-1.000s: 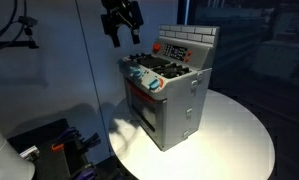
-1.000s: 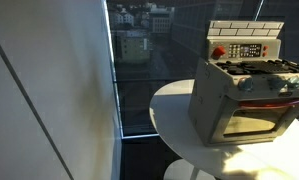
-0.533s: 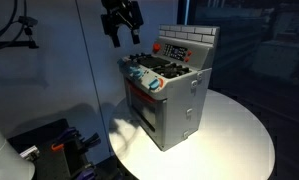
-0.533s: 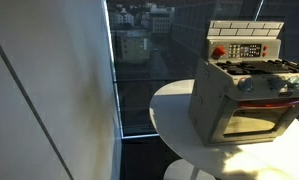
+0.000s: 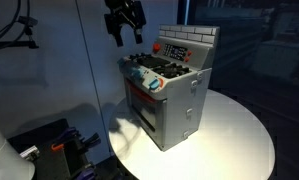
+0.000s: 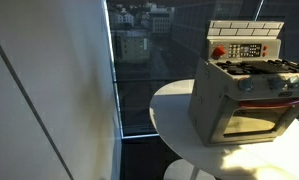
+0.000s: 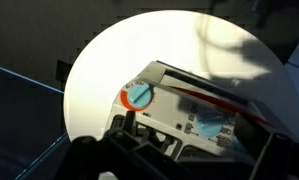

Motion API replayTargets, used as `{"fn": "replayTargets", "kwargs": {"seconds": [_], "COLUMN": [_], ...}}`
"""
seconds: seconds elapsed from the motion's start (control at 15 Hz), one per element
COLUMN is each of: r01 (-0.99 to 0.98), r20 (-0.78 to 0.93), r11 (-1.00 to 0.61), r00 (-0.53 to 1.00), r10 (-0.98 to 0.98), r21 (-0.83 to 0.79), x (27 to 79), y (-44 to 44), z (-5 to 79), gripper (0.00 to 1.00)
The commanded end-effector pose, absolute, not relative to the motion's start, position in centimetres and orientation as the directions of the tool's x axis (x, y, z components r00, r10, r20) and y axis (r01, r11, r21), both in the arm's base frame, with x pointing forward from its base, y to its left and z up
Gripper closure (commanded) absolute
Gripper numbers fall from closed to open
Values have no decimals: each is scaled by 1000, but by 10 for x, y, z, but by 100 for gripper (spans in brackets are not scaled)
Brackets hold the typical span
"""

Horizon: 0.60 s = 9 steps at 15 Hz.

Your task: Press the top right orange button on the stove

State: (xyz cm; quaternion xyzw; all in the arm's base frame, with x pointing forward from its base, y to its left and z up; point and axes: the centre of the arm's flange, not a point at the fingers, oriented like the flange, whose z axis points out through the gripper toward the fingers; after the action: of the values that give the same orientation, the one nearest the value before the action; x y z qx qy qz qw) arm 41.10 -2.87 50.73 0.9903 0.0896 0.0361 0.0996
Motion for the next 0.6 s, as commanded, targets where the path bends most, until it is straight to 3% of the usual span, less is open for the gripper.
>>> {"fn": "replayTargets", "kwargs": {"seconds": [0.0, 0.53], "r01": [123, -22], "r20": [83, 157], "r11": [-972, -987], "r00": [986, 988], "r10": [142, 4], "r21": [202, 160], "x": [435, 475], "y": [-39, -73], "z": [518, 531], "gripper": [0, 0]}}
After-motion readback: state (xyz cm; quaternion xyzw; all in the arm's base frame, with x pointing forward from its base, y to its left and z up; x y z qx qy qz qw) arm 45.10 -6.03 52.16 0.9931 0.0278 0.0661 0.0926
